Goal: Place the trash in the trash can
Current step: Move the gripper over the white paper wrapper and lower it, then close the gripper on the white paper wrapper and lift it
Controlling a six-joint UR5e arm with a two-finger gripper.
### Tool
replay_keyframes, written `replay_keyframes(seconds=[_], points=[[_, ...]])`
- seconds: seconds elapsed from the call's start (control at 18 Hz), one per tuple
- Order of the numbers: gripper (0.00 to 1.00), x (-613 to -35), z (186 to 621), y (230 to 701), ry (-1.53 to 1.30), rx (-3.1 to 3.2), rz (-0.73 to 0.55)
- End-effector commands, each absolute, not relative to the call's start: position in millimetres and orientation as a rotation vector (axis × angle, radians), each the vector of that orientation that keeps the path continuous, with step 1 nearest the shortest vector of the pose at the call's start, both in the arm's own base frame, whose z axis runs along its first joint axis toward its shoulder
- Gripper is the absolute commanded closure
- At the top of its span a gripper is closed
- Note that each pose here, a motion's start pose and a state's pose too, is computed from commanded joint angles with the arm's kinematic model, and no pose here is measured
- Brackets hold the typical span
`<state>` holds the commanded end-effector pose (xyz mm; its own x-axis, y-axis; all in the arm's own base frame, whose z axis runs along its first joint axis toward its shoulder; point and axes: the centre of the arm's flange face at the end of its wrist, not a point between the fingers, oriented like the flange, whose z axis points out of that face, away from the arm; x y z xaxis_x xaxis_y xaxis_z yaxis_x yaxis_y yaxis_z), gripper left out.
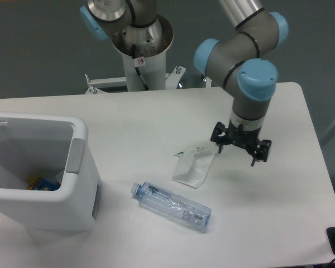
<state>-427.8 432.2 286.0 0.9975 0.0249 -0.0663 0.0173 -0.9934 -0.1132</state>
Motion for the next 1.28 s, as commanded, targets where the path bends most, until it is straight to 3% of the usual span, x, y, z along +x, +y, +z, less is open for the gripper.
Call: replay_keyframes(seconds=[0.61, 0.72, 0.94, 1.06, 1.28], points=[[0.01, -365, 225, 448, 0.107, -3.087, -0.016], [0.13, -365, 219, 449, 0.11, -3.094, -0.029], [0.61, -362, 214, 450, 0.105, -3.099, -0.042], [0.8, -361, 214, 451, 0.109, -3.101, -0.043], [0.94, -361, 213, 451, 0.107, -3.103, -0.04]])
